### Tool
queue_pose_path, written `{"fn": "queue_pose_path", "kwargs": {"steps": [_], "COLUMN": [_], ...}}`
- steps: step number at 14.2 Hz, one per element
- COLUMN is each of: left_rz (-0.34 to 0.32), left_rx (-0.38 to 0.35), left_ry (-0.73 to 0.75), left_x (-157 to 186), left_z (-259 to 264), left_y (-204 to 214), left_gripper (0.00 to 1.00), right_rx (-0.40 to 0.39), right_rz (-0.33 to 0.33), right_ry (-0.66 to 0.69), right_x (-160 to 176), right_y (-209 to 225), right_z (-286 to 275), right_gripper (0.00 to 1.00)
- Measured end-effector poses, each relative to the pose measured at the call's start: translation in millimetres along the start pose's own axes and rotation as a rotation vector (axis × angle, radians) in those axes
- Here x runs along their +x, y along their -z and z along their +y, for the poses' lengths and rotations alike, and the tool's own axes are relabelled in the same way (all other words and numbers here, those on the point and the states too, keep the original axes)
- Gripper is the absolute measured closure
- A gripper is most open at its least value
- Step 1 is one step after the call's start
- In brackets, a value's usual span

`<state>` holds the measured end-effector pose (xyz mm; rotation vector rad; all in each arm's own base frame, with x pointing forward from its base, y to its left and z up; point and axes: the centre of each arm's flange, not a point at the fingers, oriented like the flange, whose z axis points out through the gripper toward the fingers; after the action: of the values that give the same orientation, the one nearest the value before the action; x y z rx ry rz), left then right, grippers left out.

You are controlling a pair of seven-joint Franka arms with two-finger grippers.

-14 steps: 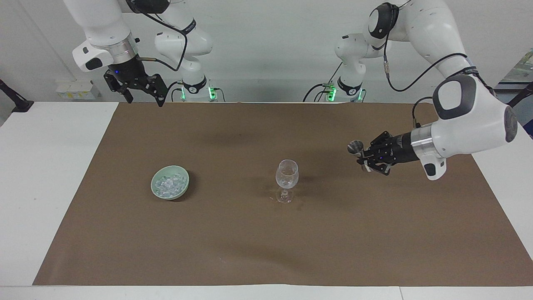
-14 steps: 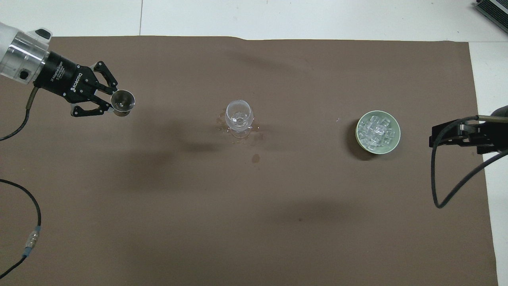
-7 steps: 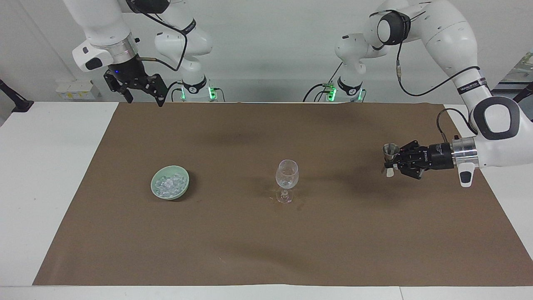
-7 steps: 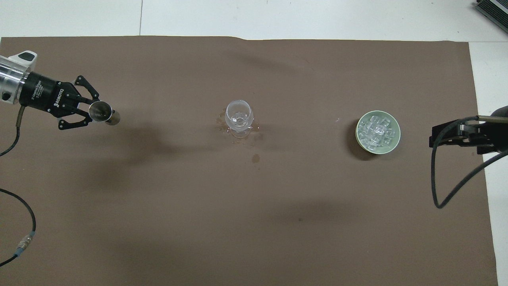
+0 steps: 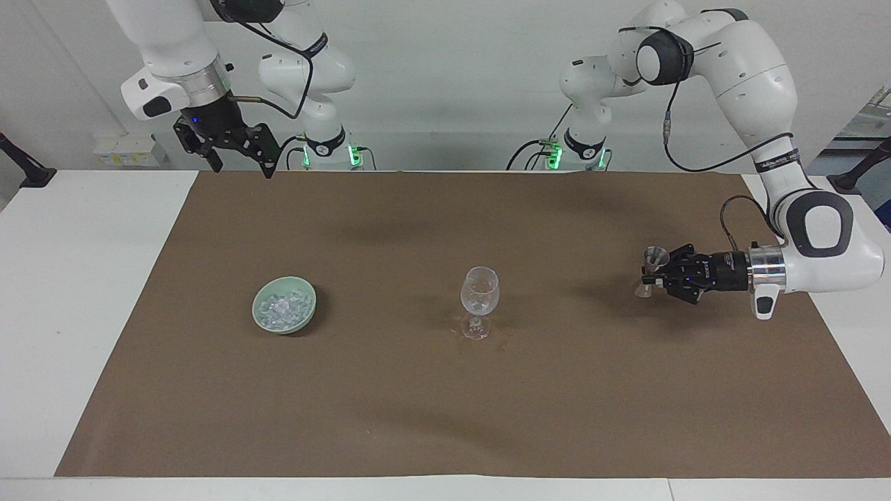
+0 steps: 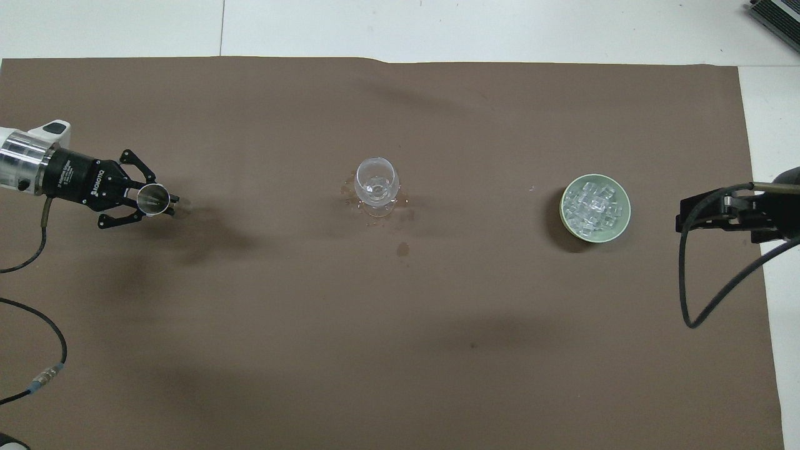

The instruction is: Pour wine and add ice with both arms

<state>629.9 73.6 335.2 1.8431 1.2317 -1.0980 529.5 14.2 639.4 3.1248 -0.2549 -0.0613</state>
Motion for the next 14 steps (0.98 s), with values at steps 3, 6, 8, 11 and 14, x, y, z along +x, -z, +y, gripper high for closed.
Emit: {"fn": "queue_pose_path", "kwargs": {"steps": [3,6,8,11,14], "left_rz": [-0.034,-0.052,-0.057,-0.064,-0.07], "left_rx": [-0.001,-0.007,-0.007,-0.003,-0.001], "left_ry": [-0.019,-0.054,-0.056,-0.06,-0.058], "left_x": [21,39,45,56,67], "left_z": [-16,-25,-27,-29,-32], "left_y": [-8,-12,-14,-18,-22], "left_gripper": [0.78,0.78,0.78,0.78,0.78], "right_rx": [-0.003,-0.004,0.001,0.008,0.009], "right_rz": [-0.012,-0.012,0.012,0.048,0.061], "right_ry": [0.007,0.02,0.021,0.023,0.046], "right_x": [-2,-4,-1,10,38], "right_y": [-1,-1,1,-11,-49], "right_z": [-3,-10,-11,-14,-21], "right_gripper": [0.0,0.0,0.0,0.0,0.0]}}
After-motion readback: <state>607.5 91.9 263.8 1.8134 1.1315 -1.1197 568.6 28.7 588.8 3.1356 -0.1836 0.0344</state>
